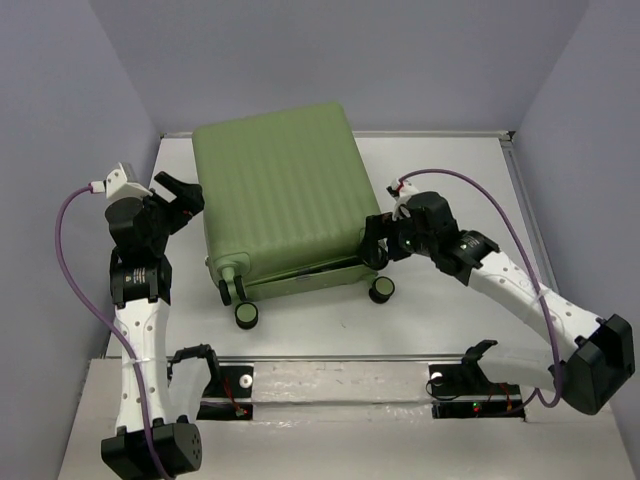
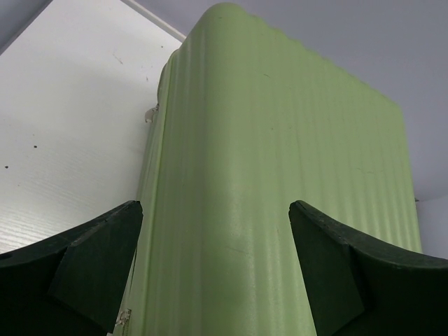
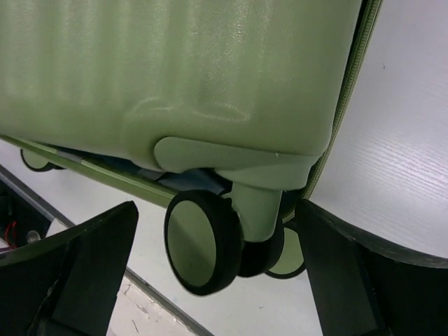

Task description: Pack the luggage

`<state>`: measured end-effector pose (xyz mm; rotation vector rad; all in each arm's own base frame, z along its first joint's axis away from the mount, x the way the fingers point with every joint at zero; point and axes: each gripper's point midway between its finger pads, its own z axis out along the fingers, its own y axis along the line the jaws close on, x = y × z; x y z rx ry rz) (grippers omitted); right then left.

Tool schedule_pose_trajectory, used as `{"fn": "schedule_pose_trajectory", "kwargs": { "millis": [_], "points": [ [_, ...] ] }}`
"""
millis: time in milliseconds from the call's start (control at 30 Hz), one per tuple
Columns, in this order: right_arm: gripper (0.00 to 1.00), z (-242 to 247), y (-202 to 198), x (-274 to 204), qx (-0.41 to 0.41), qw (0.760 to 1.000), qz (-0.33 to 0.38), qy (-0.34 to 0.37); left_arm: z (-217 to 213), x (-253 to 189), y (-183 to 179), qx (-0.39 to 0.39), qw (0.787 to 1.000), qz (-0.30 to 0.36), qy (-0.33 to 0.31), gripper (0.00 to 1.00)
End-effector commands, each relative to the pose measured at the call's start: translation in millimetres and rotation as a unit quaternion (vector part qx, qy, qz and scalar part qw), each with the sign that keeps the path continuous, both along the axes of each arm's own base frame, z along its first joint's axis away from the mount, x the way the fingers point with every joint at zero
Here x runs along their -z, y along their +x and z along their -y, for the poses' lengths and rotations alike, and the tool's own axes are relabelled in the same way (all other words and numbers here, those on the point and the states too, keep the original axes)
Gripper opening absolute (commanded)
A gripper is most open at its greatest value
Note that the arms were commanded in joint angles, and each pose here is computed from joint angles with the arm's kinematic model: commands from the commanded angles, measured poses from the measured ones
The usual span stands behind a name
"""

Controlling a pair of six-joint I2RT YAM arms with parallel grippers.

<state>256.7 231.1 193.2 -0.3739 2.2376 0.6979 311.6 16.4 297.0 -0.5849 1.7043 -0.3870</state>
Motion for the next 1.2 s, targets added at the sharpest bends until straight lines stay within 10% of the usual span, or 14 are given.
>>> {"fn": "schedule_pose_trajectory", "kwargs": {
  "millis": [0, 233, 400, 733, 1067, 1167],
  "points": [
    [1.0, -5, 24, 17, 0.042, 0.999, 0.014, -0.023, 5, -10, 0, 0.014, 1.0, 0.025, 0.01, 0.97],
    [0.72, -8, 27, 34, 0.048, 0.998, 0.001, -0.034, 3, -10, -2, 0.008, 1.0, 0.027, 0.012, 0.97],
    [0.07, 31, 40, 16, 0.14, 0.986, 0.054, -0.069, 3, -13, -3, 0.008, 0.999, 0.032, 0.014, 0.97],
    [0.07, 154, 83, -111, 0.3, 0.935, 0.171, -0.084, 7, -17, -12, 0.015, 0.999, 0.038, 0.016, 0.97],
    [0.07, 190, 105, -117, 0.332, 0.926, 0.154, -0.088, 16, -12, -10, 0.035, 0.999, 0.035, 0.001, 0.97],
    [0.36, 141, 86, -120, 0.227, 0.963, 0.144, 0.004, 7, -27, 8, 0.021, 0.999, 0.039, 0.003, 0.98]
  ]
}}
